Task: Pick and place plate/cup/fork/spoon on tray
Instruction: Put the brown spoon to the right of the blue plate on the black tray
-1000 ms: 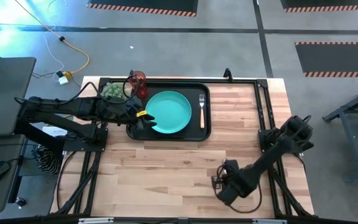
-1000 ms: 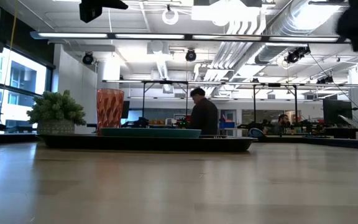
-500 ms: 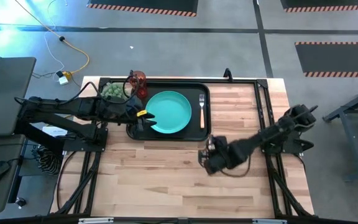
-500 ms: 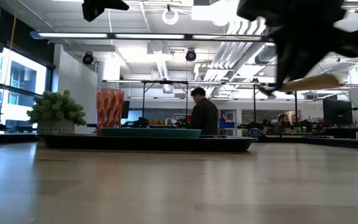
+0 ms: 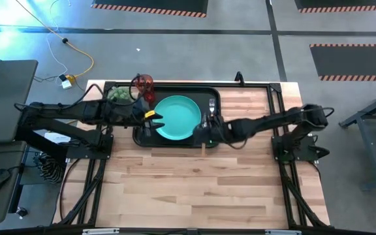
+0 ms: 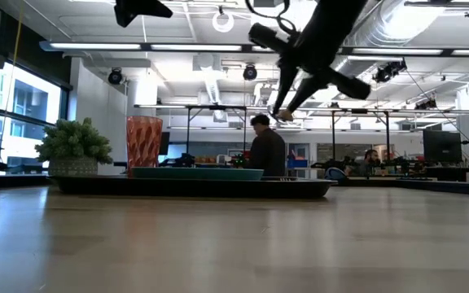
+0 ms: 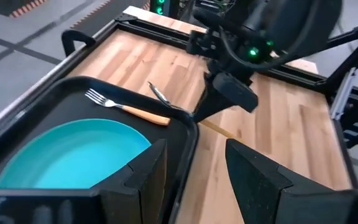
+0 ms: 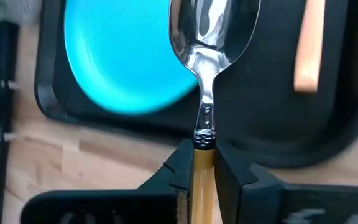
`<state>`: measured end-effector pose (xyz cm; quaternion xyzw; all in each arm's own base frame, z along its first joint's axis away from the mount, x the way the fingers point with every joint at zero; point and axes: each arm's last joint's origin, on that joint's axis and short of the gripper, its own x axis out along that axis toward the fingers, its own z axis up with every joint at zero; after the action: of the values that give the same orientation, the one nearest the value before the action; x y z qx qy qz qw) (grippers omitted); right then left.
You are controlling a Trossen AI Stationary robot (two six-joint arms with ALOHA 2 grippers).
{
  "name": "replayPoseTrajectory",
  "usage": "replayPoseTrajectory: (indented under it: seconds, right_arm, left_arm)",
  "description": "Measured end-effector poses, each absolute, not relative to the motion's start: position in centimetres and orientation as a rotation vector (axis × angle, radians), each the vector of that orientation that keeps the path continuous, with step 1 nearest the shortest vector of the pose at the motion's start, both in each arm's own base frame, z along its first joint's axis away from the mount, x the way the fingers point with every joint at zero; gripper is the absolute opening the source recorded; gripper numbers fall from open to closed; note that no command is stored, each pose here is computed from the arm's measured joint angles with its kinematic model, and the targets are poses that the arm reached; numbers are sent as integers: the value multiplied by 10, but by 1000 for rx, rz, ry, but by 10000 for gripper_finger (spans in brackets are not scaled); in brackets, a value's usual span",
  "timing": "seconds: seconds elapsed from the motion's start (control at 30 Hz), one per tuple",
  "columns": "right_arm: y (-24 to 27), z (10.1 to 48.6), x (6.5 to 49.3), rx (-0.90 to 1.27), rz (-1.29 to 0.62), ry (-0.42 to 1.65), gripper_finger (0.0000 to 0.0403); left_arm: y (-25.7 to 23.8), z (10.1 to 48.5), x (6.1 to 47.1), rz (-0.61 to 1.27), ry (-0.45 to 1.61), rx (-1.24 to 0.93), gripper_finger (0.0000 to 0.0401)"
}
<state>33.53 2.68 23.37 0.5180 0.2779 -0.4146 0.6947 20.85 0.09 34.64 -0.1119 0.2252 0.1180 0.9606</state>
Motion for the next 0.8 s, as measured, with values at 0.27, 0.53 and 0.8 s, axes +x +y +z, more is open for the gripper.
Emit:
replayPoseTrajectory:
  seconds: [0.27,0.53,0.8]
  right_arm:
    - [-22,238,343,1144,-949,515,22]
    - [-57,261,351,1096,-931,401,23]
    - [-93,301,346,991,-981,396,23]
  left_arm:
    - [14,346,208,283,461,-164,156]
    - [25,346,207,326,466,-133,156]
    - [36,346,205,371,468,-120,156]
